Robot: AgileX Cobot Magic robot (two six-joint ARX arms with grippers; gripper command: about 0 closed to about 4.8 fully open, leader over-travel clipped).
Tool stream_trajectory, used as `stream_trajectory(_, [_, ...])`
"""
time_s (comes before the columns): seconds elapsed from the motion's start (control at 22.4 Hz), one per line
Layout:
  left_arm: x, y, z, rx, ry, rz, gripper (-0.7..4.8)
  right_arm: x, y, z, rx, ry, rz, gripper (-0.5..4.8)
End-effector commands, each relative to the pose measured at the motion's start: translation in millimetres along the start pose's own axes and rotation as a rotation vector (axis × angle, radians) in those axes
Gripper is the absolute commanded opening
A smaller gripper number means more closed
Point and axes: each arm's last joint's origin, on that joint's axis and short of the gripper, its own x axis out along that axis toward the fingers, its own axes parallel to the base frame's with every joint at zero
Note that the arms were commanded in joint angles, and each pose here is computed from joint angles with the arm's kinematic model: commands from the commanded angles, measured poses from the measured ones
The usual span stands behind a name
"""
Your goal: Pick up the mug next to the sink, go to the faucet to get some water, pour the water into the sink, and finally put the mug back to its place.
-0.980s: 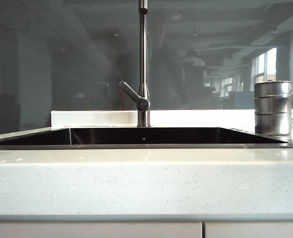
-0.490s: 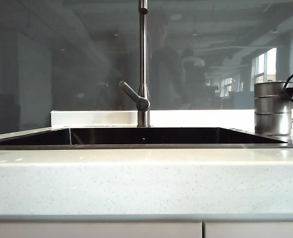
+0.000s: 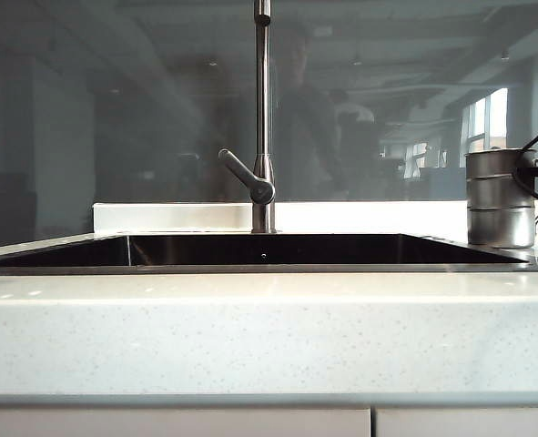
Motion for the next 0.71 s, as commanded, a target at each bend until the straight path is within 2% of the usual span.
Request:
stream_trajectory(0.04, [0, -0.1, 2, 0.001, -0.017, -0.003, -0.05, 1, 0, 4, -0.004, -0.029, 0.001, -0.01])
stream_trajectory(0.22, [0, -0.2, 6, 0.001, -0.050, -0.005, -0.06, 0, 1, 10, -0.001, -0.061, 0.004, -0.02])
stream_trajectory(0.4, [-1, -0.7, 16, -0.001, -0.159, -0.010, -0.06, -2, 22, 54, 0.071, -0.155, 0.076, -0.02])
stream_trajectory(0.49, [-1, -0.7, 17, -0.058, -0.169, -0.014, -0.06, 6, 48, 85, 0.086, -0.072, 0.159, -0.02])
stream_trajectory(0.53, [0, -0.6, 16, -0.094, -0.157, -0.017, -0.06, 14, 71, 107, 0.087, 0.021, 0.229, -0.02])
stream_trajectory(0.58, [2, -0.6, 15, -0.117, -0.147, -0.018, -0.06, 23, 91, 125, 0.068, 0.063, 0.287, -0.02])
stream_trajectory(0.71, [10, -0.4, 17, -0.129, -0.158, -0.020, -0.06, 43, 138, 159, -0.001, 0.058, 0.380, -0.02])
